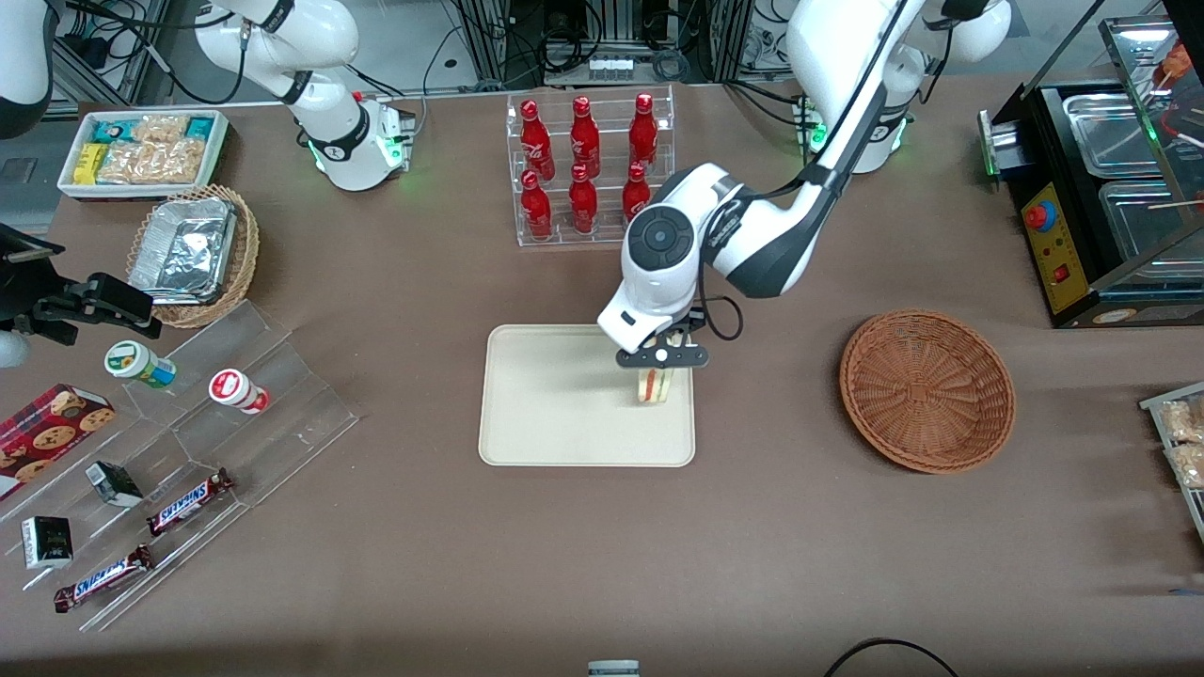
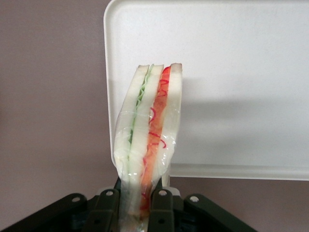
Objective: Place sandwich from basket to tray
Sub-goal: 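Carry the sandwich over the cream tray with the left gripper, then lower the sandwich onto the tray and open the left gripper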
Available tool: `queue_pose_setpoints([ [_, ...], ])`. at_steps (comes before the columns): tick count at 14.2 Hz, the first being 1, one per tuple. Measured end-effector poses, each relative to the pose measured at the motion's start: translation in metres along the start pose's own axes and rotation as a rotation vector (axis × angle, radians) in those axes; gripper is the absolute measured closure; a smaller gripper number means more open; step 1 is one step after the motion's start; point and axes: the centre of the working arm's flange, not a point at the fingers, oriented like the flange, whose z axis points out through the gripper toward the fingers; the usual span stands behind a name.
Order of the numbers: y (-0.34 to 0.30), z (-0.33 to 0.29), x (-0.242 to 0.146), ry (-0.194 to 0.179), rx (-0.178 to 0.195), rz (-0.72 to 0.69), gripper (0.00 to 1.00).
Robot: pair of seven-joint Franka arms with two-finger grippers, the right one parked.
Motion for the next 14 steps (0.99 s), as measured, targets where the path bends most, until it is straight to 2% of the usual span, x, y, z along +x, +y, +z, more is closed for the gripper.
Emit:
queue_pose_setpoints([
  [3,0.005,0.026,0.006,0.026,0.026,-0.004,0.76],
  [7,0.013,0.05,0.012,0.045,0.022,-0.02,0.75],
  [12,0.017,0.051,0.025,0.065,0.005,-0.063,0.74],
  [14,0.019,0.055,0.029,0.074,0.012,-0.089,0.73],
])
